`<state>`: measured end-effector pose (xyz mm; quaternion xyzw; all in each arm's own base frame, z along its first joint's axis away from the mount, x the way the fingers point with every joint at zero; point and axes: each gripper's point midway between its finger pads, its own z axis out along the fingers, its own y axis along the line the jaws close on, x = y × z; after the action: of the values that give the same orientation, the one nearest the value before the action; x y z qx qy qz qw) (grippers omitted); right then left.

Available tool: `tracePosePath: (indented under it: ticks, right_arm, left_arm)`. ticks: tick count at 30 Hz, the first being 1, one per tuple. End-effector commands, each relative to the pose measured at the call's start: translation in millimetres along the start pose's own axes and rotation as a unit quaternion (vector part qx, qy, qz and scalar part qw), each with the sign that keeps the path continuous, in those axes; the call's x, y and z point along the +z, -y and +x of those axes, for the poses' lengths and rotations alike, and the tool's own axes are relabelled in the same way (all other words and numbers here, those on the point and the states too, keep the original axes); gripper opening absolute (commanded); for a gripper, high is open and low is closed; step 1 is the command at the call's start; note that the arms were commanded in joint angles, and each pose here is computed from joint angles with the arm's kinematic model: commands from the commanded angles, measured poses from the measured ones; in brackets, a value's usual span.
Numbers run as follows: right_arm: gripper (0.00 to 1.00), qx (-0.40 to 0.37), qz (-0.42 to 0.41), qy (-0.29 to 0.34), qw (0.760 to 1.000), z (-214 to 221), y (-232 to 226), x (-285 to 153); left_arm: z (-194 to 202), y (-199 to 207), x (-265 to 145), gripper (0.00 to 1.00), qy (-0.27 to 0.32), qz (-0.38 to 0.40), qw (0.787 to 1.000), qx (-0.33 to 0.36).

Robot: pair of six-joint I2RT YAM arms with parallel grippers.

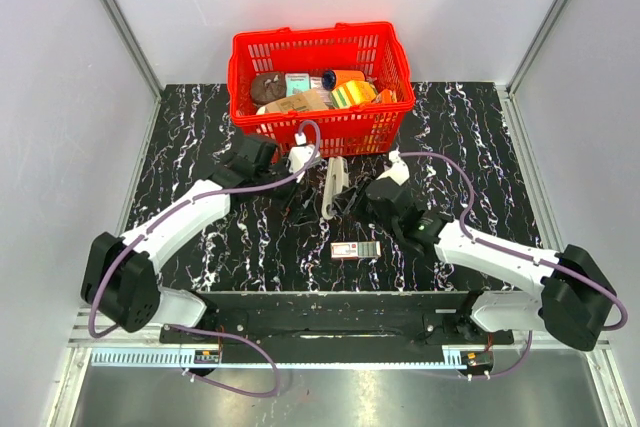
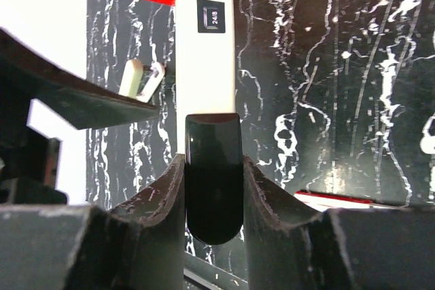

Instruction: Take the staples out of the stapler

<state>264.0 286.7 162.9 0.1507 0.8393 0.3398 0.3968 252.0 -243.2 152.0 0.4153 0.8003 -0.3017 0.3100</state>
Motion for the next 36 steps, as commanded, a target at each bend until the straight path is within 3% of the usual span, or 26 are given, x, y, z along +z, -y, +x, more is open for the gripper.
tracePosePath:
  ticks: [1,8,18,22,25,30,36]
  right_arm:
    - [0.00,0.056,-0.095,0.071,0.991,-36,-66,-10]
    - [0.00,0.065,-0.114,0.067,0.989,-30,-70,-9]
    - [0.00,0.069,-0.133,0.043,0.988,-8,-81,0]
    - [0.00,0.070,-0.132,0.039,0.988,-6,-79,-1]
    - [0.00,0.070,-0.132,0.037,0.988,-5,-77,-3]
    - [0.00,0.060,-0.121,0.029,0.990,4,-67,3]
    - [0.00,0.038,-0.100,0.024,0.994,13,-51,9]
  left_arm:
    - [-15,12,8,0.99,0.024,0.050,0.998,0.020]
    - [-13,14,22,0.99,0.014,0.084,0.996,0.012]
    - [-15,6,28,0.94,0.016,0.076,0.997,0.024]
    - [-13,3,27,0.84,0.018,0.067,0.997,0.033]
    - [-10,-2,27,0.70,0.017,0.056,0.997,0.043]
    - [-7,-7,27,0.61,0.017,0.043,0.998,0.053]
    - [-4,-12,24,0.38,0.013,0.028,0.997,0.068]
